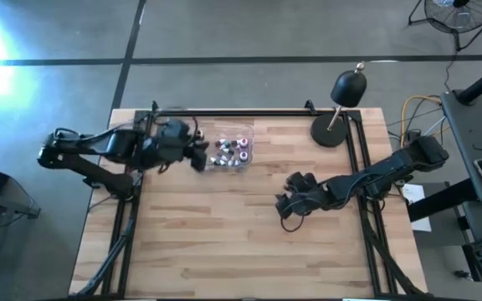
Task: Pick & Place food coloring
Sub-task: Return to Home Position
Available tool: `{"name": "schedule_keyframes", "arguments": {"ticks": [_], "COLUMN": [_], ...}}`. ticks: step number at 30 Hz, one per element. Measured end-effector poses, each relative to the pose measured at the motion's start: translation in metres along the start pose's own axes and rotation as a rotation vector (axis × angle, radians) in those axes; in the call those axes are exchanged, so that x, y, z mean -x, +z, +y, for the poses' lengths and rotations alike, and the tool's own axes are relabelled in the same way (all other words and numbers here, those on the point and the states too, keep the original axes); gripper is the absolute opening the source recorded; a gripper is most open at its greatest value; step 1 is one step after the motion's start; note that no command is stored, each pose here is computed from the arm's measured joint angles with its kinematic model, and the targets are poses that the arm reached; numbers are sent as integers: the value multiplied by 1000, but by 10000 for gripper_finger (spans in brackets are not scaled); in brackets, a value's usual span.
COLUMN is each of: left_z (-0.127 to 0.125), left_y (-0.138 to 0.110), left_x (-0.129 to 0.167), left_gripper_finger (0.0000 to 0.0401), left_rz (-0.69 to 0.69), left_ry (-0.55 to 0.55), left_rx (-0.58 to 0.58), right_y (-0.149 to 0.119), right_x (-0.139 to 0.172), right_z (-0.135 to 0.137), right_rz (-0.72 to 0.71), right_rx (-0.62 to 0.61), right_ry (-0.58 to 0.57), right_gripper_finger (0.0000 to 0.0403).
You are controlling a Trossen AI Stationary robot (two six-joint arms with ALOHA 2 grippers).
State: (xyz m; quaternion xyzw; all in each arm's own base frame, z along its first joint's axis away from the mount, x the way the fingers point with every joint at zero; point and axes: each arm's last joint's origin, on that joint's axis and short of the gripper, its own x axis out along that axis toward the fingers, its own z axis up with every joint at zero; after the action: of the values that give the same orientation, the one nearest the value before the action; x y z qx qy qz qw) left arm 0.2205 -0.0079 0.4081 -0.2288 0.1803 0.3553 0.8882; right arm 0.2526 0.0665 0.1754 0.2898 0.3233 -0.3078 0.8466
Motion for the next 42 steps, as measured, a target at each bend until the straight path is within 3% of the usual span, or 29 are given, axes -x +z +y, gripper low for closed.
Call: {"name": "schedule_keyframes", "arguments": {"ticks": [3, 5, 7, 9, 12, 14, 18, 21, 30, 35, 42], "left_z": [3, 2, -4, -12, -16, -11, 12, 32, 91, 108, 129], "left_y": [-30, -50, -68, -79, -89, -95, -106, -107, -107, -123, -157], "left_x": [-1, -5, -9, -9, -10, -14, -27, -28, -6, -4, -18], "left_gripper_finger": [172, 172, 172, 172, 172, 172, 172, 172, 172, 172, 172], "left_rz": [44, 44, 8, -63, -165, -214, -233, -217, -220, -240, -246], "left_ry": [-30, -82, -180, -313, -491, -533, -517, -547, -513, -527, -442], "left_rx": [26, 43, 71, 82, 79, 95, 130, 127, 164, 167, 187], "right_y": [22, 40, 59, 75, 96, 103, 99, 96, 78, 58, 36], "right_x": [15, 30, 52, 74, 98, 102, 94, 100, 138, 146, 140], "right_z": [12, 19, 23, 24, 8, -17, -66, -90, -132, -146, -159], "right_rz": [-44, -79, -112, -177, -225, -198, -111, -151, -462, -523, -573], "right_rx": [137, 135, 127, 196, 261, 252, 236, 245, 179, 152, 122], "right_ry": [53, 103, 157, 223, 308, 365, 582, 749, 673, 729, 765], "right_gripper_finger": [224, 224, 224, 224, 224, 224, 224, 224, 224, 224, 224]}}
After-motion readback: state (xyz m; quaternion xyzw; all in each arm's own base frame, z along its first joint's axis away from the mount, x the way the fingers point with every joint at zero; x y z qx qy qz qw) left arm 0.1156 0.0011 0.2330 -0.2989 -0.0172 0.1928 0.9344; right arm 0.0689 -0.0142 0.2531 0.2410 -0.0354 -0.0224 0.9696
